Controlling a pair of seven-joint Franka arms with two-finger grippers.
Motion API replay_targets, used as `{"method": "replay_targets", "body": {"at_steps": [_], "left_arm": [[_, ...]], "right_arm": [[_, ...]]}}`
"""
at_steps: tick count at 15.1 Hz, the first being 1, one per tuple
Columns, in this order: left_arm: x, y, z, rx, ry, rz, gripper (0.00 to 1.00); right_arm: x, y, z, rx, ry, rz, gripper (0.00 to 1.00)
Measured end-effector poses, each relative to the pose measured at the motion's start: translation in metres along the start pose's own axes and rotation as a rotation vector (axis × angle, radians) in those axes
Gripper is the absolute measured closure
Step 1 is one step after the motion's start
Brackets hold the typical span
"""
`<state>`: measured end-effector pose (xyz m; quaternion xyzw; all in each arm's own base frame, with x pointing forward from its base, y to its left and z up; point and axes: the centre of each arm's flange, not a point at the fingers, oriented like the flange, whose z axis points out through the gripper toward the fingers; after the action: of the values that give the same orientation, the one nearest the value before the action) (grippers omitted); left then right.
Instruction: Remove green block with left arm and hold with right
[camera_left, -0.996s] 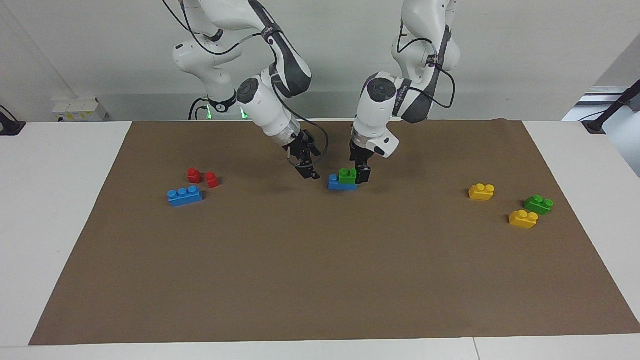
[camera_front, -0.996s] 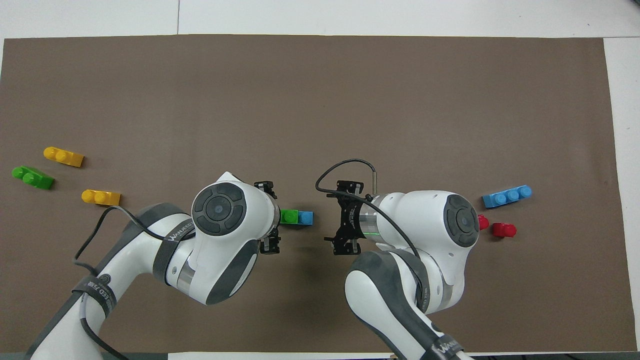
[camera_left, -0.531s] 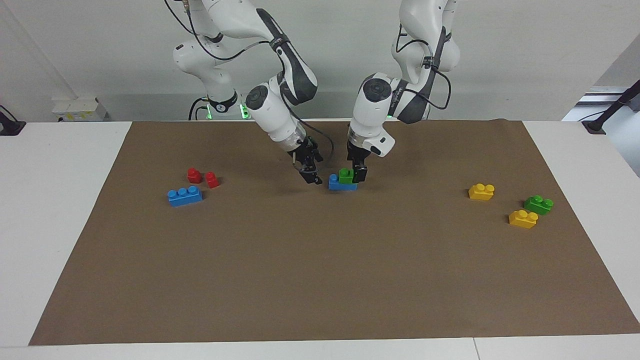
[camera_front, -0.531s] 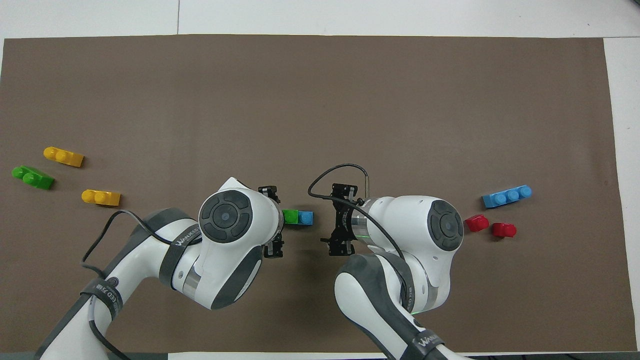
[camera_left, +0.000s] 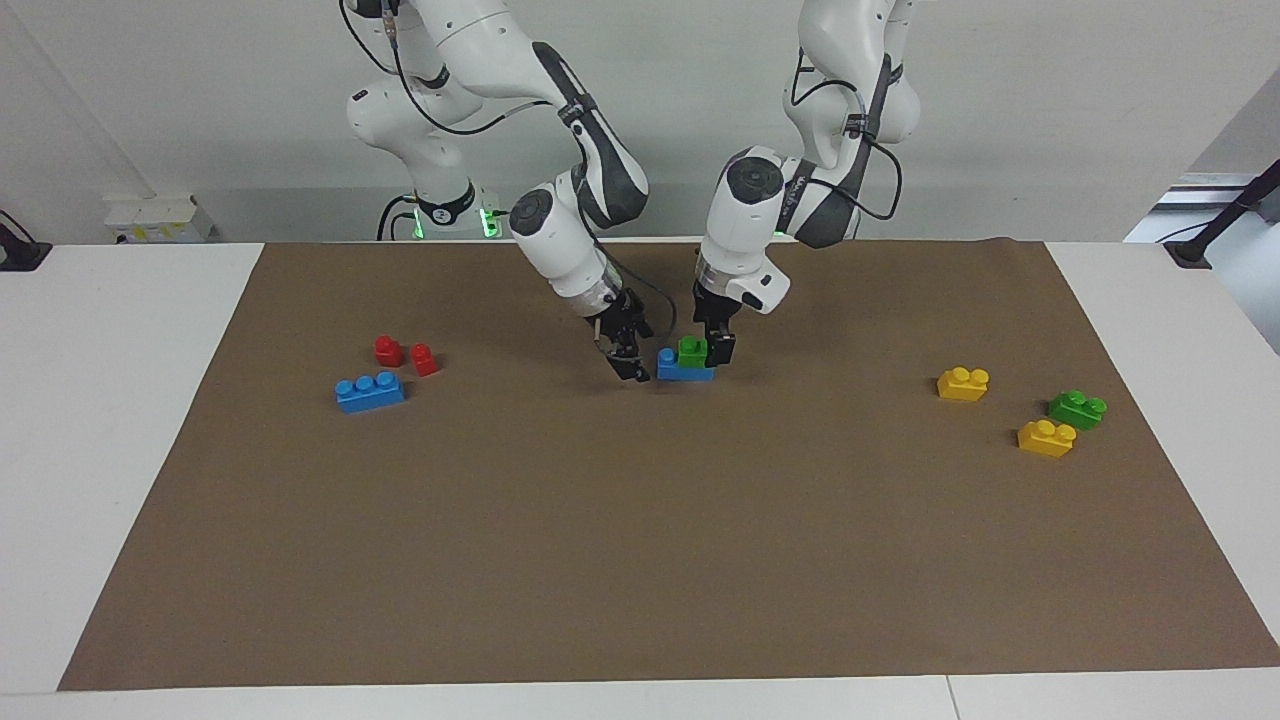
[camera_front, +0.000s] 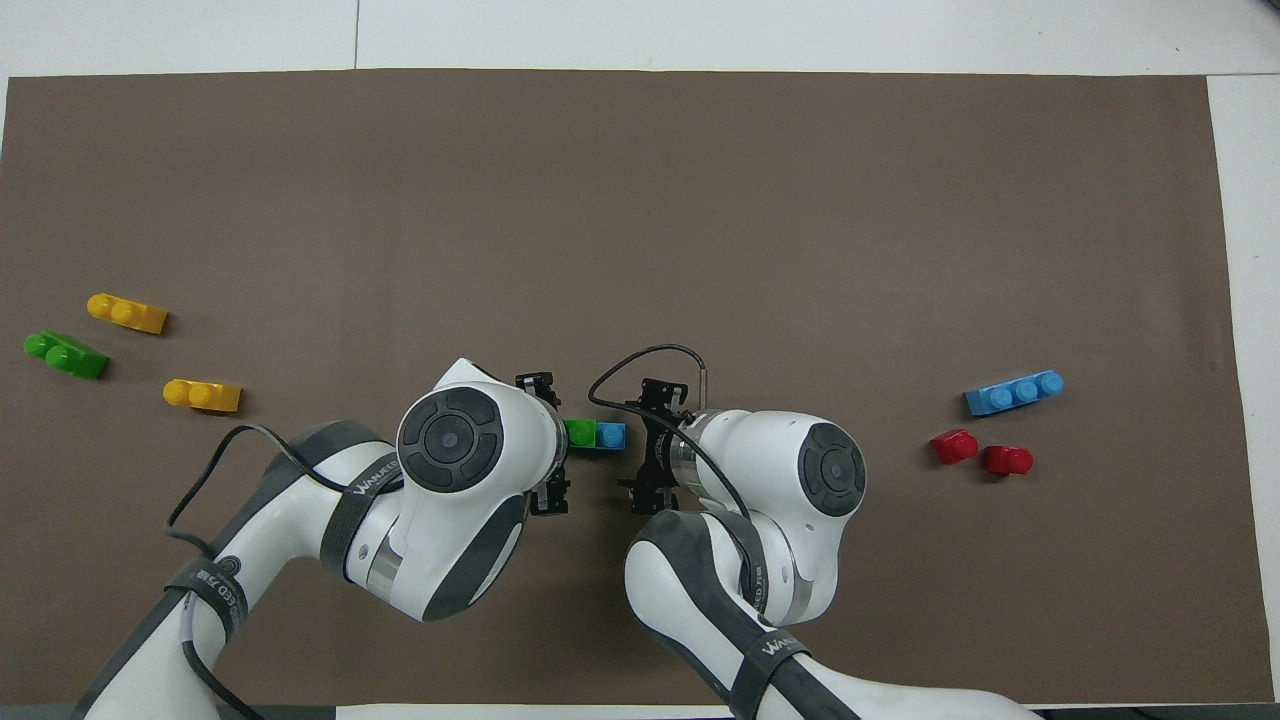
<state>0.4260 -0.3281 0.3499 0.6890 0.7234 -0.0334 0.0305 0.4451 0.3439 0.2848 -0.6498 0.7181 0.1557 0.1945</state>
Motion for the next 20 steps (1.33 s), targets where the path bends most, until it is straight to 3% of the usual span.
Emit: {"method": "replay_targets", "body": {"at_steps": [6,11,13,15,19,20], "left_arm": [[0.001,-0.001,0.003,-0.007,-0.005,-0.007,0.00],[0.002,-0.001,0.004,-0.008,-0.005,-0.009,0.00],[0.002,0.000,0.003,-0.010,-0.007,-0.009,0.00],[0.002,0.000,0.003,-0.011,-0.008,-0.009,0.00],[0.002,0.000,0.003,-0.012,-0.008,-0.009,0.00],[0.002,0.000,0.003,-0.013,-0.008,-0.009,0.00]], "right_arm": [[-0.008,0.008,0.009,-0.005,0.002,-0.090,0.00],[-0.006,0.010,0.016,-0.001,0.010,-0.087,0.00],[-0.004,0.010,0.018,-0.001,0.008,-0.076,0.19],[-0.004,0.009,0.018,0.000,0.007,-0.073,0.23],[-0.005,0.008,0.017,0.002,0.005,-0.072,0.65],[-0.005,0.008,0.017,0.002,0.005,-0.073,0.65]]}}
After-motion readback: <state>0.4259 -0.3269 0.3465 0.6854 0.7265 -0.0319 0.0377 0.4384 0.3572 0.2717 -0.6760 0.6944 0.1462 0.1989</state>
